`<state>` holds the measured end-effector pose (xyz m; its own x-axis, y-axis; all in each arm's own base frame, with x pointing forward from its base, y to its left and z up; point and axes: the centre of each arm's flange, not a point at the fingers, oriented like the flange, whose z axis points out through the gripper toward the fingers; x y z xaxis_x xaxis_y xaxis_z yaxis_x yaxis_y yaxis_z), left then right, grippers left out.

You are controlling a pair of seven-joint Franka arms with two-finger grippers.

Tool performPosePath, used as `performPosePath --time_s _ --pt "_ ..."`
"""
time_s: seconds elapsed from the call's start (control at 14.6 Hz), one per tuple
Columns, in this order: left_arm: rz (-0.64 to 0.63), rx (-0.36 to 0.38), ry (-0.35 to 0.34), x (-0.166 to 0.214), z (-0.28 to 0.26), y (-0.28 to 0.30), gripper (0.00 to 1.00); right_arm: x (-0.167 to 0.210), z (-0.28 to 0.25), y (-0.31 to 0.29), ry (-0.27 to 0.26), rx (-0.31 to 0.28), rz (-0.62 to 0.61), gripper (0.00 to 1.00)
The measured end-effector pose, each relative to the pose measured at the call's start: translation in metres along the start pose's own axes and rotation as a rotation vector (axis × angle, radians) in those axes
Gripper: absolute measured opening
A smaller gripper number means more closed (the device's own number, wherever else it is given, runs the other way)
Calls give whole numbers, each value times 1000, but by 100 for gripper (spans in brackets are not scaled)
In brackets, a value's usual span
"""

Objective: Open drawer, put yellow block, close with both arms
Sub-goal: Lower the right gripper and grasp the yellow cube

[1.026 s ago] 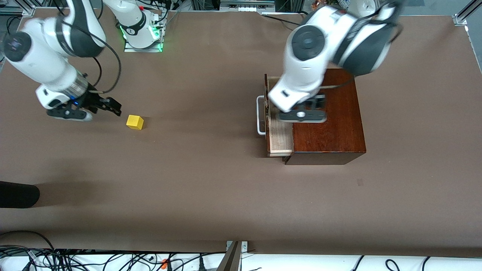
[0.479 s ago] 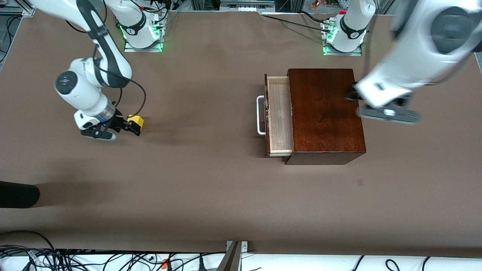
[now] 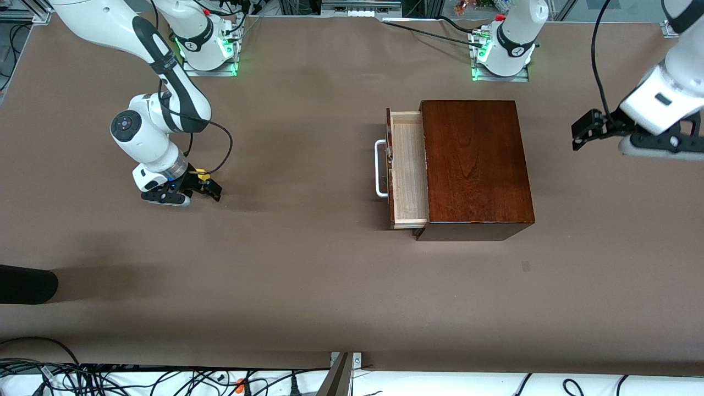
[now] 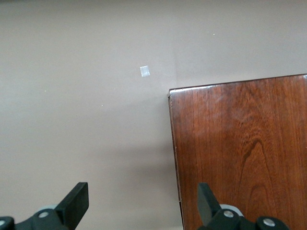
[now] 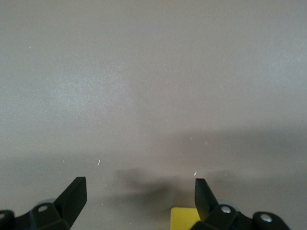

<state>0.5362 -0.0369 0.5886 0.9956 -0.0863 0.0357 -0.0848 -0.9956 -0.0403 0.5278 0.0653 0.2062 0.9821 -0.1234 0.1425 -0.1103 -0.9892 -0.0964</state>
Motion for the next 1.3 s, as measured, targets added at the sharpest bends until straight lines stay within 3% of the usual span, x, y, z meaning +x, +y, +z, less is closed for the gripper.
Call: performPosePath --time_s 0.14,0.34,0.62,1.23,1.3 --pt "-2 3 -22 -13 -3 -2 100 3 -3 13 -1 -12 -50 100" --pt "3 1 -74 -17 -9 -5 100 -2 -2 28 -92 -34 -78 100" --pt "34 -2 -61 -2 -21 10 100 -13 -3 29 -202 -45 -78 100" --pt "36 -4 -67 2 -20 10 100 -23 15 32 -248 -49 -77 98" --pt "38 -4 -67 2 -20 11 100 -23 18 32 -250 -50 -80 89"
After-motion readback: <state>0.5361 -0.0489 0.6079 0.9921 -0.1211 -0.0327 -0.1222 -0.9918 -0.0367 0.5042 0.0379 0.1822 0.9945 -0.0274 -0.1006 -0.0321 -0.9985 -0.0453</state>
